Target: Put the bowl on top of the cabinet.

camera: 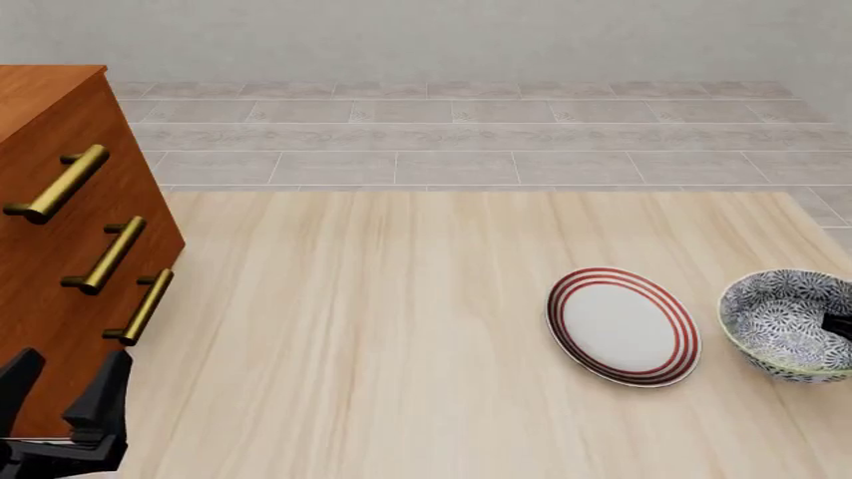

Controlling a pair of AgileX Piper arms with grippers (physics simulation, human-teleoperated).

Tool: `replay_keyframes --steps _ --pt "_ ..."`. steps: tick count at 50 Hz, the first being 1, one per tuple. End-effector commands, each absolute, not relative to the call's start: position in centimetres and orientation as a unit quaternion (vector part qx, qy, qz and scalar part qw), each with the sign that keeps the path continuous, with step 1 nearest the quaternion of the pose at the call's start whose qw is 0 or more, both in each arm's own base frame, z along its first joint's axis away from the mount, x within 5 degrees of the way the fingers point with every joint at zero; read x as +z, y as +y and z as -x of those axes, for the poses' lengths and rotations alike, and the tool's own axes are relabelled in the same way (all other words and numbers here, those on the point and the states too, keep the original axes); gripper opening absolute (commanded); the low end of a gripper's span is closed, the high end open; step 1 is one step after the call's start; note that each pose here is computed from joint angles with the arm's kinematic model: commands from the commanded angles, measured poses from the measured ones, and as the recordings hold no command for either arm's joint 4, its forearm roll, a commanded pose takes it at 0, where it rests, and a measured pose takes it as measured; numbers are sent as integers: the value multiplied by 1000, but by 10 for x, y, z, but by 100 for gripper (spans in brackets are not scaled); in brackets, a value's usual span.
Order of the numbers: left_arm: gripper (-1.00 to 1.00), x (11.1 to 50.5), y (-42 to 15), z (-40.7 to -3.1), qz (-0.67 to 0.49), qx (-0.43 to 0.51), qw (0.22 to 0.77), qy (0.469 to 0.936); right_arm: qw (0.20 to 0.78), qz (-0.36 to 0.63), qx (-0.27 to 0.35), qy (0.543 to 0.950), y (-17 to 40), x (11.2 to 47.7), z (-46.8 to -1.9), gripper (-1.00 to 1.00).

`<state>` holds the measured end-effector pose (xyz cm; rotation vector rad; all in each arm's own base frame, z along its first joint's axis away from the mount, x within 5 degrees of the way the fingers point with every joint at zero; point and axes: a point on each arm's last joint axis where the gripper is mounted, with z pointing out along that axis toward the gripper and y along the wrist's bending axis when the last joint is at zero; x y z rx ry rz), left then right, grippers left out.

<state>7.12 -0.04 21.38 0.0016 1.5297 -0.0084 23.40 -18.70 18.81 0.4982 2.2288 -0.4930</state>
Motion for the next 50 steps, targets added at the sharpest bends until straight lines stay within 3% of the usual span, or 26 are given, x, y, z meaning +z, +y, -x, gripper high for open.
replay_keyframes --steps 1,50 --pt "100 214 0 -71 0 -5 722 692 407 -174 -199 874 -180 212 -236 -100" --pt "100 214 0 -68 4 -7 723 690 496 -132 -178 840 -131 299 -240 -100"
